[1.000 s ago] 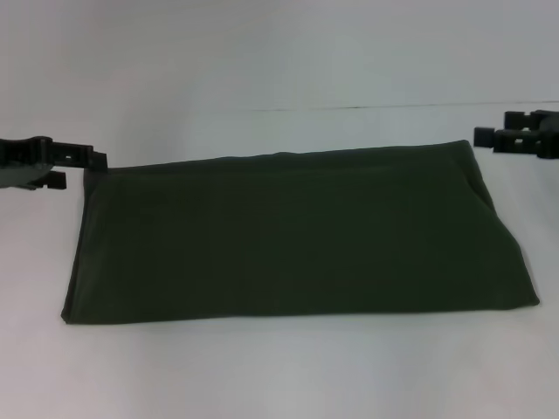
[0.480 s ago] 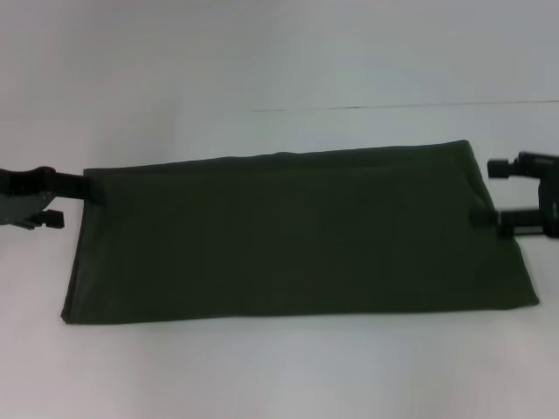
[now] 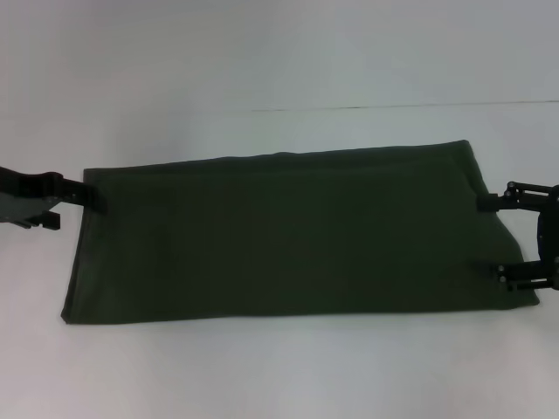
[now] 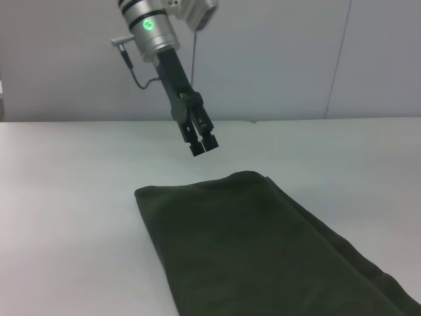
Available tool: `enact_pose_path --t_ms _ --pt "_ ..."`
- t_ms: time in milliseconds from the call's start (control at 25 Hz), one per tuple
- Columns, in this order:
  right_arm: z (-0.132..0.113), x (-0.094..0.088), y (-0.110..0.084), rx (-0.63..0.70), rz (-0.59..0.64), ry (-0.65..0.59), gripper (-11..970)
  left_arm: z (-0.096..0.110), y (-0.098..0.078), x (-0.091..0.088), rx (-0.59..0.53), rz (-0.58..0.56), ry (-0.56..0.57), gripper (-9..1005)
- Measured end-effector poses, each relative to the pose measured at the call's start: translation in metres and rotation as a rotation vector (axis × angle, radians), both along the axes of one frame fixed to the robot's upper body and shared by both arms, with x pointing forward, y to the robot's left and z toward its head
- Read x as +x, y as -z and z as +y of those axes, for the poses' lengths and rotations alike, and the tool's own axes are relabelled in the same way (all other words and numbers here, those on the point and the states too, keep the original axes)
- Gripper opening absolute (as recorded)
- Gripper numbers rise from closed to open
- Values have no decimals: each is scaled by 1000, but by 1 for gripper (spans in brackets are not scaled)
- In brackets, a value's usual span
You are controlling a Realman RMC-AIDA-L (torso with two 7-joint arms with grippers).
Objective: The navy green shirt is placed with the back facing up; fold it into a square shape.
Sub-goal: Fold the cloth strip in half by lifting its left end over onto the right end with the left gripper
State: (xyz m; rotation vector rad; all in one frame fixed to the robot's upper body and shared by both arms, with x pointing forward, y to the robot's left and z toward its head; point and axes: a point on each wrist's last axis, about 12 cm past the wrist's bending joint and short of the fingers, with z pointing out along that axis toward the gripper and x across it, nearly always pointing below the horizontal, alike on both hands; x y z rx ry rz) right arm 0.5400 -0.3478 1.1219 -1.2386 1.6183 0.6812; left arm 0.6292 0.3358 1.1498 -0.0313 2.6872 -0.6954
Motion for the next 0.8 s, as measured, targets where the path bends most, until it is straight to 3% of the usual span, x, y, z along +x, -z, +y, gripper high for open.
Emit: enact_pose_path --t_ms 400,800 --pt "5 2 -1 -22 -23 -39 900 -10 21 2 59 49 -38 886" --pt "8 3 2 3 -8 -10 900 -18 22 8 37 15 -40 886"
